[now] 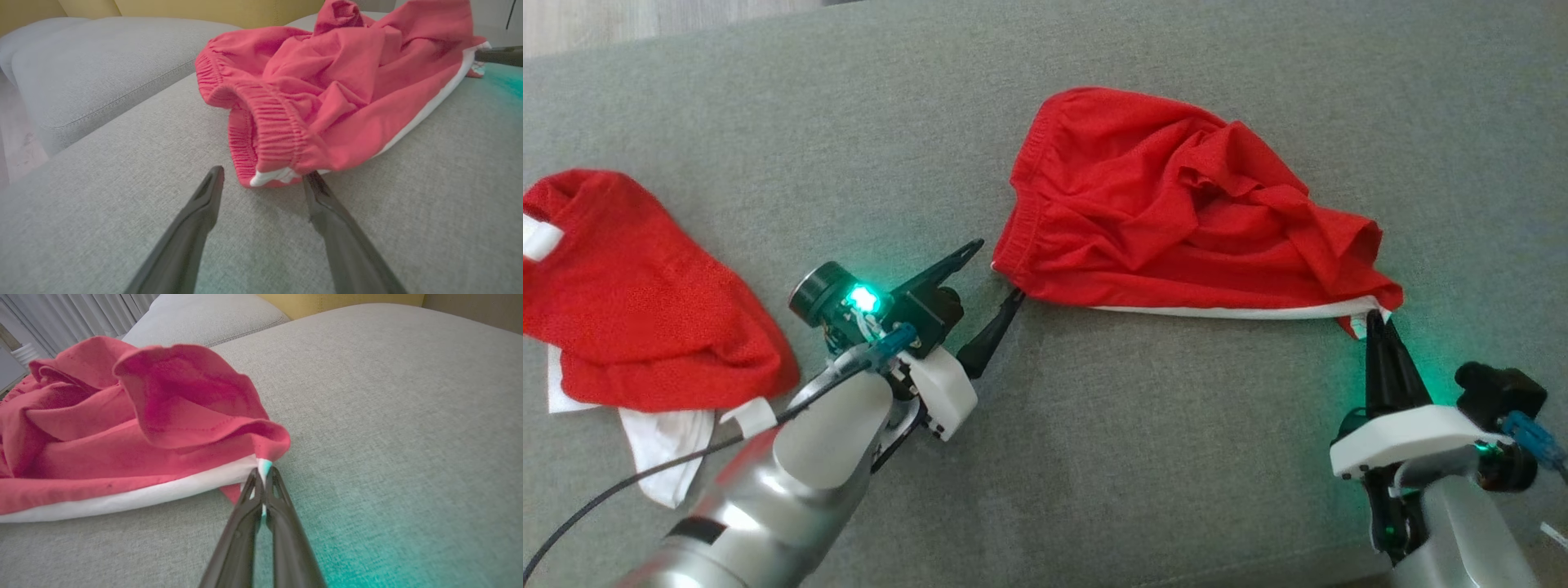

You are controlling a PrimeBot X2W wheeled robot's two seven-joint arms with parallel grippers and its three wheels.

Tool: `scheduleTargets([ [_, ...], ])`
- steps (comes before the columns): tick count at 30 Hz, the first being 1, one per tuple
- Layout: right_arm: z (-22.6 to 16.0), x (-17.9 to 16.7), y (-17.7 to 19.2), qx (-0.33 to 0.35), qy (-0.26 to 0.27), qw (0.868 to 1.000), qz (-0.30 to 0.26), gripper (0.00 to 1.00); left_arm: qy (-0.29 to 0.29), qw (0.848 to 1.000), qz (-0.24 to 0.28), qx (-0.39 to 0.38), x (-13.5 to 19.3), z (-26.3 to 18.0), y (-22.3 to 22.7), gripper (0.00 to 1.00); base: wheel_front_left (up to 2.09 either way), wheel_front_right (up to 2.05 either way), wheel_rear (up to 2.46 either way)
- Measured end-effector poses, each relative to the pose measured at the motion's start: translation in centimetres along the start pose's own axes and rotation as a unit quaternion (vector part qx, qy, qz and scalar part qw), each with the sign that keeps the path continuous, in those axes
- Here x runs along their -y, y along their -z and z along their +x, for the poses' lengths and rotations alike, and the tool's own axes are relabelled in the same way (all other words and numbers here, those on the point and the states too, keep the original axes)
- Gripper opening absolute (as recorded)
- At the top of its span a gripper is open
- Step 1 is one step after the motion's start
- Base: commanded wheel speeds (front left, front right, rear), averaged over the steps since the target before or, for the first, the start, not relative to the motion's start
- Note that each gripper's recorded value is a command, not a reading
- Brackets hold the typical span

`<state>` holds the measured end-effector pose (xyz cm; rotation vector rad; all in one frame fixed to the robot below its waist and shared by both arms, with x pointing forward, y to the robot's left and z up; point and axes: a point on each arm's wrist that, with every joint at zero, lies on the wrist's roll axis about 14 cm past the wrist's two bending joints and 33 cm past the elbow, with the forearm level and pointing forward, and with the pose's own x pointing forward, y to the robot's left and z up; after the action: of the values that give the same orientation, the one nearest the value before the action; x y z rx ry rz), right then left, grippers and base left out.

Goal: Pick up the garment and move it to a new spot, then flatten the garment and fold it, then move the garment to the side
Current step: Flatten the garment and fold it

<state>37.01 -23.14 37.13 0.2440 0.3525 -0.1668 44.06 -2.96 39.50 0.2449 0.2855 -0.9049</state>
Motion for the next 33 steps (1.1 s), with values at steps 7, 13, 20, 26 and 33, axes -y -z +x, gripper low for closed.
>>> scheduleTargets([
  [7, 0.1, 0.0, 0.2, -0.001, 0.001, 1.000, 0.001, 0.00, 0.017, 1.000, 0.009, 0.008, 0.5, 0.7, -0.5, 1.00, 0.00, 0.00, 0.00],
  [13, 0.1, 0.0, 0.3, -0.001, 0.000, 1.000, 0.002, 0.00, 0.034, 0.999, 0.027, 0.016, 1.4, 0.7, -1.0, 0.00, 0.00, 0.00, 0.00],
  [20, 0.2, -0.3, -0.5, 0.011, -0.003, 1.000, 0.002, 0.00, 0.031, 0.999, 0.030, 0.033, 1.3, 0.0, -2.4, 0.00, 0.00, 0.00, 0.00],
  [26, 0.0, -1.5, -3.8, 0.061, -0.023, 0.998, -0.007, 0.00, 0.011, 0.997, 0.041, 0.057, 0.5, -1.7, -4.7, 0.00, 0.00, 0.00, 0.00],
  [33, -0.2, -4.2, -10.6, 0.138, -0.062, 0.988, -0.029, 0.00, -0.012, 0.995, 0.063, 0.080, -0.9, -4.1, -7.2, 0.00, 0.00, 0.00, 0.00],
])
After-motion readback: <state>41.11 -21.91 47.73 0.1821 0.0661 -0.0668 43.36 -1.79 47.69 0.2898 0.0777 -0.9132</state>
